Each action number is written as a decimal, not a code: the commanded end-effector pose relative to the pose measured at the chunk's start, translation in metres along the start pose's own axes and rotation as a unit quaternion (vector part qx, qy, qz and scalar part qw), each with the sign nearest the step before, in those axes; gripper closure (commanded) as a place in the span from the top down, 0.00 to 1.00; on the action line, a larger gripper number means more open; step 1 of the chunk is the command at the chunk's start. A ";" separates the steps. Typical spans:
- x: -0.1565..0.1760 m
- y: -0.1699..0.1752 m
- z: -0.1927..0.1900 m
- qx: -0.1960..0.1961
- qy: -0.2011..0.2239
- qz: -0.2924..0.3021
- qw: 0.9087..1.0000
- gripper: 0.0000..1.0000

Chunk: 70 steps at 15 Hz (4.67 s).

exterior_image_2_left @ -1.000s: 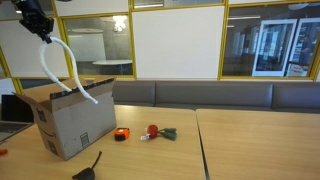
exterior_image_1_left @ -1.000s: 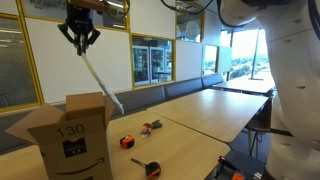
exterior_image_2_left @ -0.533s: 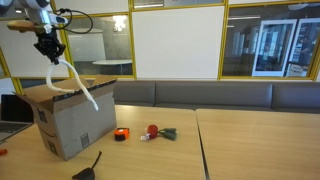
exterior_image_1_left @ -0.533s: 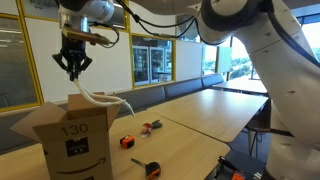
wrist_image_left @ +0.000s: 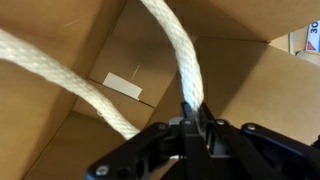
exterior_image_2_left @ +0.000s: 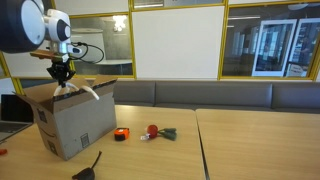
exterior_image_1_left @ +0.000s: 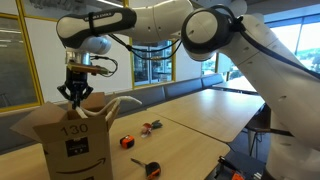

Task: Pick the object on the table and put them in the carton box

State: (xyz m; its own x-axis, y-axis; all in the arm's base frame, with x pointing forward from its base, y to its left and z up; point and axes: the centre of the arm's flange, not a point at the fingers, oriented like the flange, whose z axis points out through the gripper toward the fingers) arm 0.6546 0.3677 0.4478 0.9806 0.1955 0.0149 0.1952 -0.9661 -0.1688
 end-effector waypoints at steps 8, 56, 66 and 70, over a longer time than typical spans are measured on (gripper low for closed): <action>0.030 0.019 0.075 0.026 -0.066 0.030 0.997 0.42; -0.129 0.349 0.054 -0.035 0.032 0.400 0.915 1.00; -0.079 0.408 0.100 -0.014 0.046 0.472 0.880 1.00; -0.062 0.433 0.107 -0.014 0.050 0.502 0.863 1.00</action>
State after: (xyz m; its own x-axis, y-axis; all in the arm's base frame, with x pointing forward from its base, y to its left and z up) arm 0.6449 -0.0339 0.2715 0.6973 -0.7154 -0.0443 -0.7157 -0.6914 -0.0990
